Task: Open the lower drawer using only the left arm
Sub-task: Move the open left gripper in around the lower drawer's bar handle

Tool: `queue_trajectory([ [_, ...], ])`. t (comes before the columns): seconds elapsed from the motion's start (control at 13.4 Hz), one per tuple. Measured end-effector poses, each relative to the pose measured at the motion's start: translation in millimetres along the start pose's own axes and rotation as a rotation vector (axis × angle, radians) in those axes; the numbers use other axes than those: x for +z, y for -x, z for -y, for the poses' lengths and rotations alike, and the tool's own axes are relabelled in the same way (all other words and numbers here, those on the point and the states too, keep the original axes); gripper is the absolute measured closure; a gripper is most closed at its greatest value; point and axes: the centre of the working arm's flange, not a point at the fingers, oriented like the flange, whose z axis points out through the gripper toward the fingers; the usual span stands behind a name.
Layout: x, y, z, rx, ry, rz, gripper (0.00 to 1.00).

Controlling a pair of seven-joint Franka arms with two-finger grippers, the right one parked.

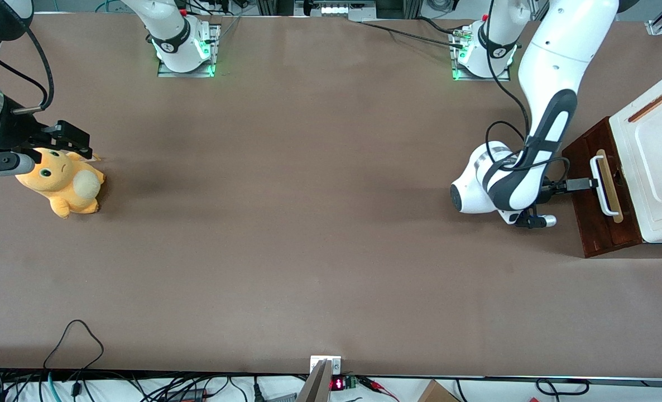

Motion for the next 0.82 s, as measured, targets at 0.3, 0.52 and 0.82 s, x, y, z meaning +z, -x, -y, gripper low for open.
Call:
queue_trajectory([
  [0.3, 4.5, -0.3, -17.6, 0.021, -0.024, 0.005, 0.0],
  [0.52, 10.9, -2.4, -24.4, 0.031, -0.049, 0.004, 0.0],
  [0.82, 30.4, -6.4, -26.8, 0.036, -0.057, 0.028, 0.0],
])
